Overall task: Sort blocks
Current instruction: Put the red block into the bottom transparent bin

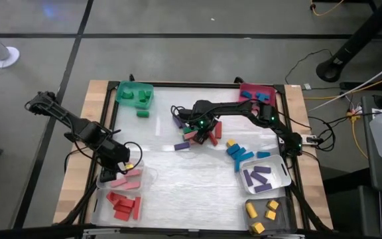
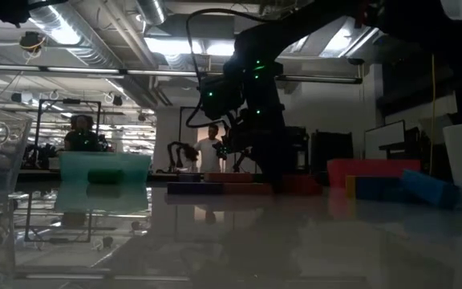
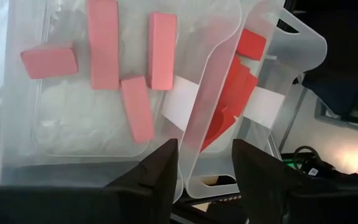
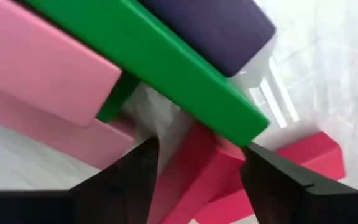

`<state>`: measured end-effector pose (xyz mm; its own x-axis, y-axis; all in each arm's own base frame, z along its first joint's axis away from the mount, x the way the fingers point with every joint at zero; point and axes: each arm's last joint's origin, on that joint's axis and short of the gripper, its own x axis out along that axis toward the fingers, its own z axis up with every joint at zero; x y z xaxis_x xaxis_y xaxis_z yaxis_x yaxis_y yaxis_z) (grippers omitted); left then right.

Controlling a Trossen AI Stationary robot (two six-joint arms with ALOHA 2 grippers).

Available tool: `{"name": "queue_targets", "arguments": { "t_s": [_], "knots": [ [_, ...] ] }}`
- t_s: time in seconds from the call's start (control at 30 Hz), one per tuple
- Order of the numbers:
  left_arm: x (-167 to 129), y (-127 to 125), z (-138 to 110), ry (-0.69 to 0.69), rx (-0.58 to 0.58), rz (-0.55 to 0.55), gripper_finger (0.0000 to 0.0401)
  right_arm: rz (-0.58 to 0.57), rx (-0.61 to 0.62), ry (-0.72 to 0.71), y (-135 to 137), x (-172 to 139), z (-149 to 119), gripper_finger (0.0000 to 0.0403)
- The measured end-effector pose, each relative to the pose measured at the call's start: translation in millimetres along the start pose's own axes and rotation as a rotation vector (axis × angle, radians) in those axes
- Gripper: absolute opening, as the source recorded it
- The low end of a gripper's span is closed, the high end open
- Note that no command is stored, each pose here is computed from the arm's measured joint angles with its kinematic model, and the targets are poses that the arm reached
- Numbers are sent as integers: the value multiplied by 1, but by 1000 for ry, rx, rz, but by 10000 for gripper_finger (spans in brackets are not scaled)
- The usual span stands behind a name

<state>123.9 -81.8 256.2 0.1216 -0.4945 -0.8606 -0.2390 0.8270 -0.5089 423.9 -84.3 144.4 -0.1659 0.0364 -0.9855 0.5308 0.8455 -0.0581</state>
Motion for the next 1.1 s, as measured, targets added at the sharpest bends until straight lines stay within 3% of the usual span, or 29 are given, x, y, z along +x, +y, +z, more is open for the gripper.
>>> {"name": "queue_targets", "arguments": {
  "t_s": [0.13, 0.33, 0.5, 0.7, 0.93, 1.1],
  "knots": [
    [0, 0, 0, -3, 10, -3, 141, 24, 1, 11, 1, 0, 0, 169],
    [0, 0, 1, -36, 30, 23, 141, 83, -18, 56, 3, -4, -1, 53],
    [-1, -1, 8, -175, 77, 81, 141, 113, -61, 44, 4, -26, 0, 52],
    [-6, -6, 23, -510, 123, 198, 141, 137, -118, -29, 5, -71, 0, 66],
    [-21, -4, 42, -944, 21, 403, 141, 251, -141, -351, 6, -135, 3, 56],
    [-33, -2, 54, -1153, -80, 458, 141, 374, -173, -570, 8, -168, 4, 65]
  ]
}}
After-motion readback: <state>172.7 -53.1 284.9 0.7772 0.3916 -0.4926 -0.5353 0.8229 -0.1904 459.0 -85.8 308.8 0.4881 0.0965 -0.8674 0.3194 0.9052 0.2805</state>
